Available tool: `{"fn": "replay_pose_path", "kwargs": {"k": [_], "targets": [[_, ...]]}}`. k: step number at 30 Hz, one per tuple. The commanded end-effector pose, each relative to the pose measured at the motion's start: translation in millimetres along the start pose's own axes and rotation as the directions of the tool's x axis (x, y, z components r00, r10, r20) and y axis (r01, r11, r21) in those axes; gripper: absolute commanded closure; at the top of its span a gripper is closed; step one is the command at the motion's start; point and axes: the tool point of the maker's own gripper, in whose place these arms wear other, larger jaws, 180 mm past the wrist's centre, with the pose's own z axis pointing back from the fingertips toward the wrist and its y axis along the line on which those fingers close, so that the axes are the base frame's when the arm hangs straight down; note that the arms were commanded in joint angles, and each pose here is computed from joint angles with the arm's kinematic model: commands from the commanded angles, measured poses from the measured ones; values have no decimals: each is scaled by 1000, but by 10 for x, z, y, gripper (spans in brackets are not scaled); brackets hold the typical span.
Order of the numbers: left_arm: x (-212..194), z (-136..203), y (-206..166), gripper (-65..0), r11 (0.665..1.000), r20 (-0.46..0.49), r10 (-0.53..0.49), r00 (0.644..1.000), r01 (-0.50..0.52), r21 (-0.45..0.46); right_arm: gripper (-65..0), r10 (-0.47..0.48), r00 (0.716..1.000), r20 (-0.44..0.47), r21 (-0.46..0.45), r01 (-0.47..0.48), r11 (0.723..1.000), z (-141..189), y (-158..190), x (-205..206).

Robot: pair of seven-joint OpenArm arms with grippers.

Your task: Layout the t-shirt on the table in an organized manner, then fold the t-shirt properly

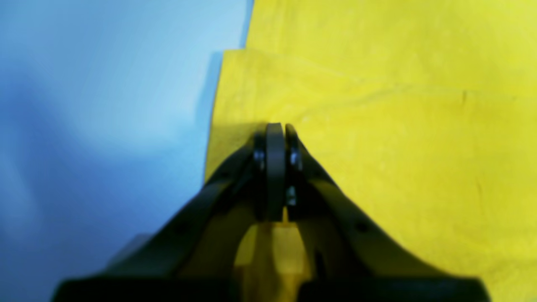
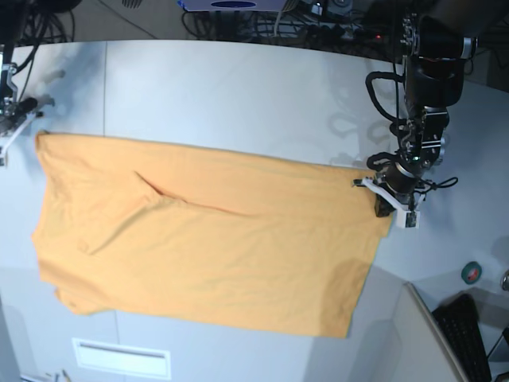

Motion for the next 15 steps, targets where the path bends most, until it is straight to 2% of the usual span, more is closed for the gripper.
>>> {"fn": "replay_pose_path", "kwargs": {"k": [1, 4, 11, 15], "targets": [[-575, 111, 140, 0, 997, -238, -47, 970, 59, 40, 0, -18, 998, 62, -42, 21, 999, 41, -198, 223], [-578, 109, 125, 0, 998, -238, -49, 970, 60, 37, 0, -22, 994, 105, -54, 27, 998, 136, -247, 343], [-652, 147, 129, 0, 998, -248, -48, 968, 59, 38, 0, -29, 973, 231, 0, 30, 1000, 589, 190, 583], [-648, 152, 156, 0, 997, -248, -50, 967, 62, 42, 0, -73, 962, 263, 37, 65, 997, 632, 364, 735]]}}
